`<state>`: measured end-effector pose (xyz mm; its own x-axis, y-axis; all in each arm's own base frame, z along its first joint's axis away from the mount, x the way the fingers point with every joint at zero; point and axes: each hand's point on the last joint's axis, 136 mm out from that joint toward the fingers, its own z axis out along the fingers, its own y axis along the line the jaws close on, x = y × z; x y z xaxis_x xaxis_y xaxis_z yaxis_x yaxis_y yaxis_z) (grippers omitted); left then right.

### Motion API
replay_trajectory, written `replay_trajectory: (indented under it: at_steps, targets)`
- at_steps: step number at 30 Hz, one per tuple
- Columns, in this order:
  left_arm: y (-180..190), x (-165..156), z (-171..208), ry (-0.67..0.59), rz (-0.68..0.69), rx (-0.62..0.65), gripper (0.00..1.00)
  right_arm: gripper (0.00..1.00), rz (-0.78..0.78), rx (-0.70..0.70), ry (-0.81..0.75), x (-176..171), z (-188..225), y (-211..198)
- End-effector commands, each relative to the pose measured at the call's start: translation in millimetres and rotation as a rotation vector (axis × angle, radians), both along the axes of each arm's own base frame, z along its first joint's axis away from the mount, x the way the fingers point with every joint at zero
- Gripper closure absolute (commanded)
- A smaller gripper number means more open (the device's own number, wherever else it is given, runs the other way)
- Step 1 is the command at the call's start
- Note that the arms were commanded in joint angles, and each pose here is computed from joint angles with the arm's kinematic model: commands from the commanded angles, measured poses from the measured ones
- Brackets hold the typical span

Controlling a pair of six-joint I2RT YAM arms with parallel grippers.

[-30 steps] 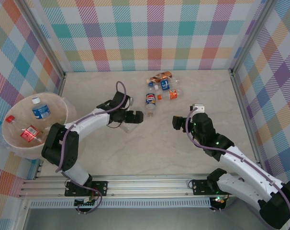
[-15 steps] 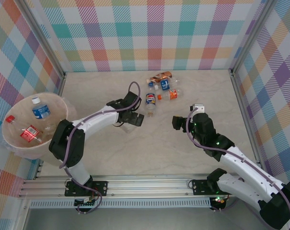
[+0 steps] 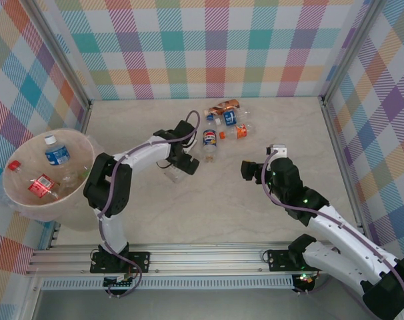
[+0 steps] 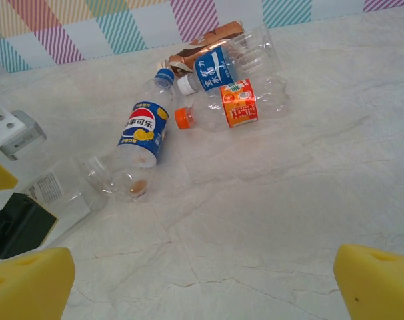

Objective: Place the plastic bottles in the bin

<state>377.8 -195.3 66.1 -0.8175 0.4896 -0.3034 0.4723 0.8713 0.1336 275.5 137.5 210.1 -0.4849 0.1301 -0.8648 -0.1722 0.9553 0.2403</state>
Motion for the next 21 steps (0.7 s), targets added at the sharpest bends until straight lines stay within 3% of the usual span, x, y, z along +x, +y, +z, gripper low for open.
replay_trajectory:
  at_steps: [1, 6, 11, 17, 21]
  targets:
    - [1.2, -5.2, -17.5, 0.066, -0.044, 0.024, 0.00, 0.00, -0.026, 0.011, -0.012, 0.0, 6.6, -4.7]
    - [-0.3, -6.2, -28.1, 0.089, -0.056, 0.008, 0.08, 0.00, -0.028, 0.005, -0.017, 0.6, 7.6, -5.3]
    - [3.2, 1.7, -0.8, -0.007, -0.010, -0.017, 0.21, 0.00, -0.028, 0.004, -0.014, 1.8, 6.4, -4.5]
    - [27.5, 1.9, 87.9, -0.195, 0.162, -0.054, 0.25, 0.00, 0.060, 0.030, -0.051, 4.4, 12.8, 13.4]
    - [70.2, -8.2, 174.2, -0.397, 0.379, -0.046, 0.25, 0.00, 0.162, 0.059, -0.096, 5.5, 23.8, 33.7]
